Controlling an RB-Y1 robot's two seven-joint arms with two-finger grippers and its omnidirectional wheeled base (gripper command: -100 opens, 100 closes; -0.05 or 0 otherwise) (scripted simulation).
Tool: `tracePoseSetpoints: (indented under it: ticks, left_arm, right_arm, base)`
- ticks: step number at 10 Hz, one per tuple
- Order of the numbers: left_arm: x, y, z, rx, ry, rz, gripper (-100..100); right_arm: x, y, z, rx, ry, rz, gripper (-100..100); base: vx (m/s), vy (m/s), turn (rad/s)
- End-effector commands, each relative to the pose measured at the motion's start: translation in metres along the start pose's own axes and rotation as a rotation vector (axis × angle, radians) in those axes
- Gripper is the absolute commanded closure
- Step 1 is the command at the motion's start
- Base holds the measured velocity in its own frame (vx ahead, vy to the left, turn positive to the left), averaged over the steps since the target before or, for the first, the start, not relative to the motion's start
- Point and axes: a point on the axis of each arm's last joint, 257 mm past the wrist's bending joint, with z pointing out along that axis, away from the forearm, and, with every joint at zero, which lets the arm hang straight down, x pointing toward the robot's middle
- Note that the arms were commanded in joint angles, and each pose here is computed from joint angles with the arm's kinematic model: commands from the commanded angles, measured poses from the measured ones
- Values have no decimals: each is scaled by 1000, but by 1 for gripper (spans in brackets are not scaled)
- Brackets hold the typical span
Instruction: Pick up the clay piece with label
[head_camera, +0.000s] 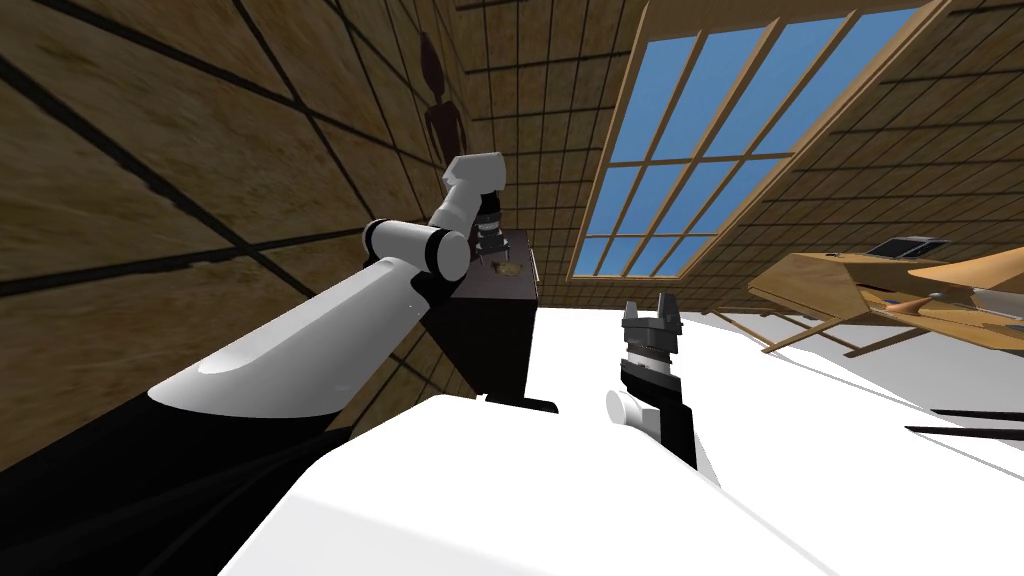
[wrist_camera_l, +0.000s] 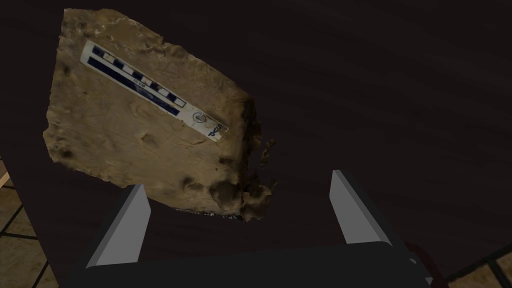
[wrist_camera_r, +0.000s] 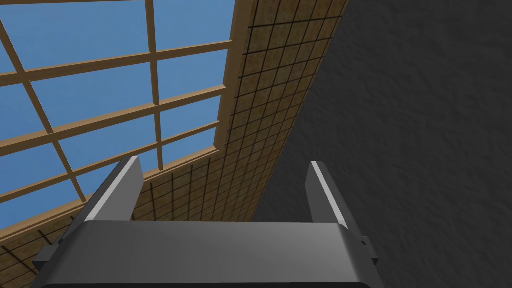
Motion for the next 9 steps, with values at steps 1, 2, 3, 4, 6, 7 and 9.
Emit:
tracePoseSetpoints:
  ticks: [1, 2, 3, 4, 6, 7, 9]
  left_arm:
    - [-5, -3, -1, 8, -17, -1, -100]
    - [-3, -1, 3, 1, -5, -3, -100]
    - [-3, -1, 13, -3, 2, -6, -100]
    - [-3, -1, 13, -3, 2, -6, -100]
    - [-4, -1, 12, -2, 0, -6, -100]
    - [-3, -1, 12, -2, 1, -6, 100]
    - [-3, -1, 12, -2, 1, -6, 100]
  right_arm:
    - [0, 0, 0, 0, 0, 0, 0]
    - [0, 0, 0, 0, 0, 0, 0]
    - [0, 0, 0, 0, 0, 0, 0]
    - [0, 0, 0, 0, 0, 0, 0]
    - [0, 0, 0, 0, 0, 0, 0]
    - [0, 0, 0, 0, 0, 0, 0]
    - [0, 0, 0, 0, 0, 0, 0]
  base:
    - [-15, 21, -26]
    - [-4, 11, 4]
    - [-5, 12, -11]
    - [-6, 10, -11]
    - [0, 0, 0]
    - [0, 0, 0]
    - [0, 0, 0]
